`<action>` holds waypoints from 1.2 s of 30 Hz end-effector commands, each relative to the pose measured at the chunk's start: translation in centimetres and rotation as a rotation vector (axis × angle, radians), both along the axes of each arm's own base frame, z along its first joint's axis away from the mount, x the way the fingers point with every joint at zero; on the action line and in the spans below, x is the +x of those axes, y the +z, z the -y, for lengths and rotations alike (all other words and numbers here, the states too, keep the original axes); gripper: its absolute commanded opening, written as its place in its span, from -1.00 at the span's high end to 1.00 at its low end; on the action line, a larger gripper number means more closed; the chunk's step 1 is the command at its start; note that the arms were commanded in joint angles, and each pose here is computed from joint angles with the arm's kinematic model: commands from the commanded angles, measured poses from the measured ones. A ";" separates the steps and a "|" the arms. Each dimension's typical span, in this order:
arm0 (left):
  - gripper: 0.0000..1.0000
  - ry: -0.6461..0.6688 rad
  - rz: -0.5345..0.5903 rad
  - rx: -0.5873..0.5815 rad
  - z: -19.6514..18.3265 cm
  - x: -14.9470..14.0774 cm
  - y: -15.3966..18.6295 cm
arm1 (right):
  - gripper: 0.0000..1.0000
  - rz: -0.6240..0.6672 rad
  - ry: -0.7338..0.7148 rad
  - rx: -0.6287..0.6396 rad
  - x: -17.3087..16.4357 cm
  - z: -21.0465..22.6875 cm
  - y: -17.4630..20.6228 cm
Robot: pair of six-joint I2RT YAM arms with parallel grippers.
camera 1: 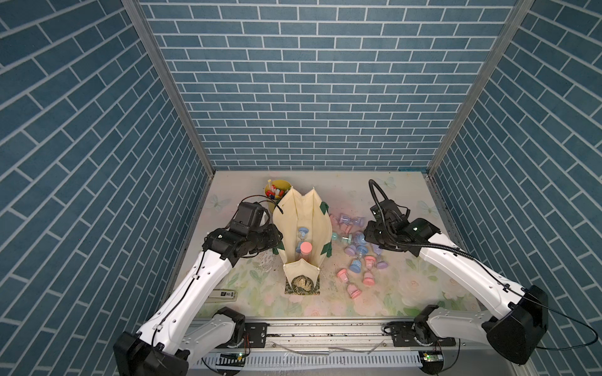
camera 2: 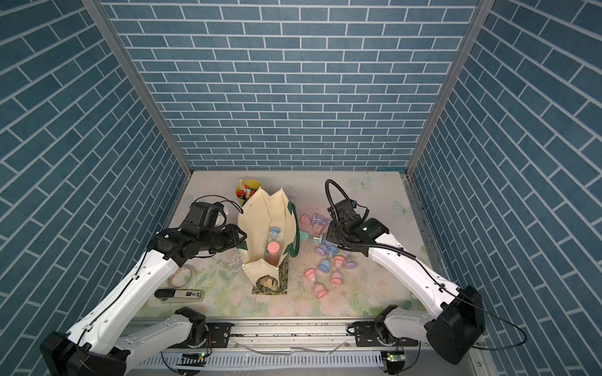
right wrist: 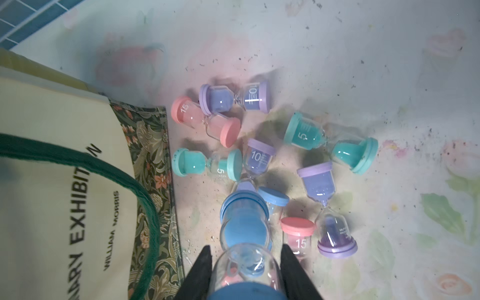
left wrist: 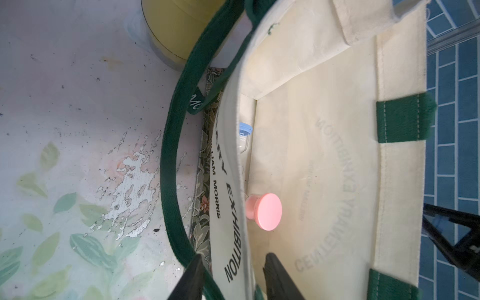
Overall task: Put the hourglass into the canvas bag
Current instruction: Pick up the hourglass from the center of the board, then place the hourglass in the canvas bag.
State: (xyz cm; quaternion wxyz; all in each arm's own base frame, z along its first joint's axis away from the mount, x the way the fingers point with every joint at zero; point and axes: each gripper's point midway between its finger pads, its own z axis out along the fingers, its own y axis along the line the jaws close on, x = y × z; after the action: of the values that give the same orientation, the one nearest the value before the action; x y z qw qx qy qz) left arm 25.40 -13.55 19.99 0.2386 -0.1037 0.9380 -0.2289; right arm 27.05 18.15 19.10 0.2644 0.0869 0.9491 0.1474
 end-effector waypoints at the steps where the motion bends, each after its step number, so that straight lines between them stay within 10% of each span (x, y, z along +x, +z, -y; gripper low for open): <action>1: 0.19 0.034 0.015 0.017 -0.5 1.1 1.1 | 0.50 0.015 0.021 0.023 0.7 -0.3 2.0; 24: 0.14 -0.021 0.045 -0.033 0.0 0.3 2.6 | 0.51 0.163 0.076 0.349 0.7 -3.1 11.3; 36: 0.12 -0.004 0.053 -0.061 -0.3 -0.8 1.6 | 0.48 0.209 0.284 0.296 0.7 -10.4 15.3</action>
State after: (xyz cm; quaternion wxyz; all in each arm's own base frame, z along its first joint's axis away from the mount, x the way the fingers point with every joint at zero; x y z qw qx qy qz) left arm 24.70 -13.27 21.70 0.2555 -0.0992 0.9283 -0.2514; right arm 27.89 26.95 33.21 0.3116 0.0033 0.8913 0.3295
